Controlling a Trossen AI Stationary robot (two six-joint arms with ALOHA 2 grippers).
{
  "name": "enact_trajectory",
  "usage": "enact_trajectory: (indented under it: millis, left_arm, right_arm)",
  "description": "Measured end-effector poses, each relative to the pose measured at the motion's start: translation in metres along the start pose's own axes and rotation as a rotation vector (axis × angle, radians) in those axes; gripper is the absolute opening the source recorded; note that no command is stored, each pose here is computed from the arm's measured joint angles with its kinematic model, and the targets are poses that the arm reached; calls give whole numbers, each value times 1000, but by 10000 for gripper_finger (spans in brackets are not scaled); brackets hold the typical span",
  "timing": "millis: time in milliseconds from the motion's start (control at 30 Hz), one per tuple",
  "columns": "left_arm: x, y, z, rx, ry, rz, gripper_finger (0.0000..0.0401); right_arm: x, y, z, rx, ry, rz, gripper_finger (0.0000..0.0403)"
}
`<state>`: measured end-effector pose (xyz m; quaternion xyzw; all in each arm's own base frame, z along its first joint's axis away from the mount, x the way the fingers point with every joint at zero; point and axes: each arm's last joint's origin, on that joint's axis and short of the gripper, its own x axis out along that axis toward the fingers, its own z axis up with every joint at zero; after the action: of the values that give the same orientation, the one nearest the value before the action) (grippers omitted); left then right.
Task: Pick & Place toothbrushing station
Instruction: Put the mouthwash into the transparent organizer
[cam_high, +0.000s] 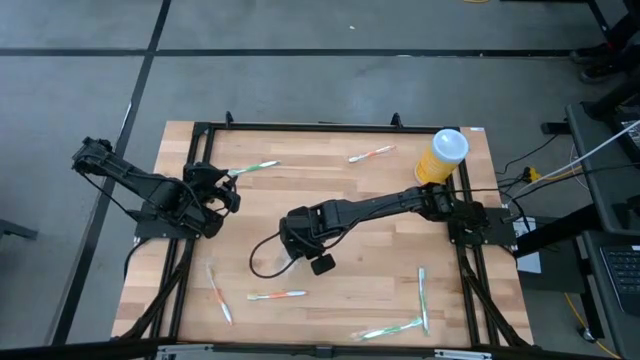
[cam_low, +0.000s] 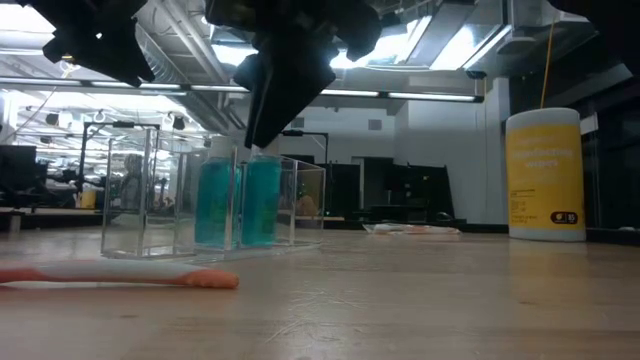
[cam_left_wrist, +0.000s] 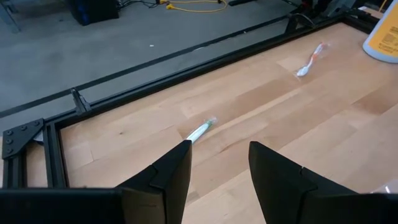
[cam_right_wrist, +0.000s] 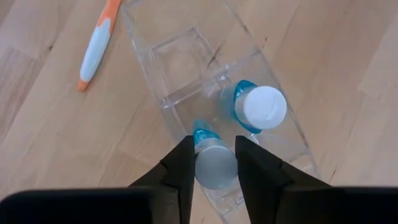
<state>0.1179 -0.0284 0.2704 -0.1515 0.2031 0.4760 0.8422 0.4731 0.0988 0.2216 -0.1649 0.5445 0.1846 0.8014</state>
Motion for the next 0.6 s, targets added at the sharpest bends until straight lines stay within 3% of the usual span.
enact_trajectory:
  millis: [200, 600]
  left_arm:
    - [0, 0, 0, -1, 0, 0, 157]
    - [0, 0, 0, -2, 3, -1, 157]
  right_arm:
    - [0, 0, 1, 19, -11, -4, 132]
    - [0, 0, 4, 23, -38, -14, 115]
